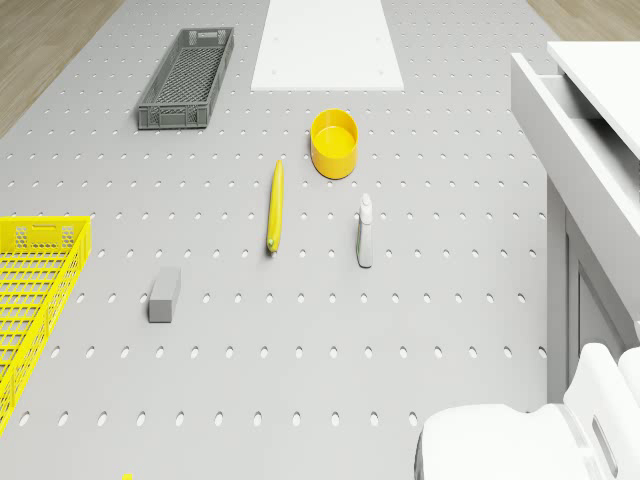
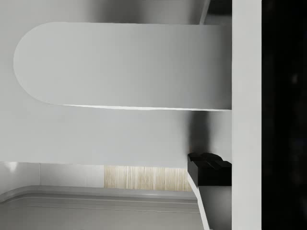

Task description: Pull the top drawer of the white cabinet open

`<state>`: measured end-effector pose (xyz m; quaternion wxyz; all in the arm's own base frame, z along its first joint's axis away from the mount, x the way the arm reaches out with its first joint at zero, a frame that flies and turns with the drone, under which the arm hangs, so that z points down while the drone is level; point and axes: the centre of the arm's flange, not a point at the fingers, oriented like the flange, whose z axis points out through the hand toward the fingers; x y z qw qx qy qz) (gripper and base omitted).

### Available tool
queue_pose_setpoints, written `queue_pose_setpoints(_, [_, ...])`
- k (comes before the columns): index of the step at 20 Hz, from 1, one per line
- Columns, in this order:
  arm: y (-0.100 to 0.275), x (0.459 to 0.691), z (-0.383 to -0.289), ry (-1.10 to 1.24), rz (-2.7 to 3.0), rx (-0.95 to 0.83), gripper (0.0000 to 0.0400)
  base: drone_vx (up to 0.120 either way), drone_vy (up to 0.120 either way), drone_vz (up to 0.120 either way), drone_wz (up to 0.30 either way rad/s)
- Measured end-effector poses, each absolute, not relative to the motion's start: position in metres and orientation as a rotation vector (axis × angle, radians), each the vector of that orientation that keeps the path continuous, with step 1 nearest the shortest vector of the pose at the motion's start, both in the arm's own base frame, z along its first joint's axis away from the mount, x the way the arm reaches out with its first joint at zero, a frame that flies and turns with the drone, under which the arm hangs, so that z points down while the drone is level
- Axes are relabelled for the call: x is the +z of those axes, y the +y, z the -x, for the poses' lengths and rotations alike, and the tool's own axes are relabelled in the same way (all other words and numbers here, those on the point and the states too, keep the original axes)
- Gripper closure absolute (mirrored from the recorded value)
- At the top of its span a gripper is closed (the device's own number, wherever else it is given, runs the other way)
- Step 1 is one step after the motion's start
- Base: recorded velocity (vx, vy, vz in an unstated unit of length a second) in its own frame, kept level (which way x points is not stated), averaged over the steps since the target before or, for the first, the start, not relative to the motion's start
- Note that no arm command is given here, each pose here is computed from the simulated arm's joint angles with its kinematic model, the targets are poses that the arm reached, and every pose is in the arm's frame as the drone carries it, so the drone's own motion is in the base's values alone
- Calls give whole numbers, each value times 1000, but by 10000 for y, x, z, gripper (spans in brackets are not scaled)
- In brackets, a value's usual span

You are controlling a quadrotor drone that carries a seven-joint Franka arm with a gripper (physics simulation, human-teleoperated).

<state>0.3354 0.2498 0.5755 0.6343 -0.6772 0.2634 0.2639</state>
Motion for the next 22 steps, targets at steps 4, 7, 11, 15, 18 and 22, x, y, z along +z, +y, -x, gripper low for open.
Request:
queue_pose_setpoints(4, [2334,5860,-3320,620,1514,618,235,0,0,0,0])
queue_pose_setpoints(7, [2208,5861,-3313,616,1500,615,266,0,0,0,0])
queue_pose_setpoints(11, [2014,5859,-3307,615,1494,614,271,0,0,0,0])
queue_pose_setpoints(15, [1801,5853,-3306,609,1496,607,262,0,0,0,0])
queue_pose_setpoints(18, [1642,5923,-3282,636,1495,630,213,0,0,0,0])
queue_pose_setpoints(22, [1428,5843,-3306,600,1497,596,266,0,0,0,0])
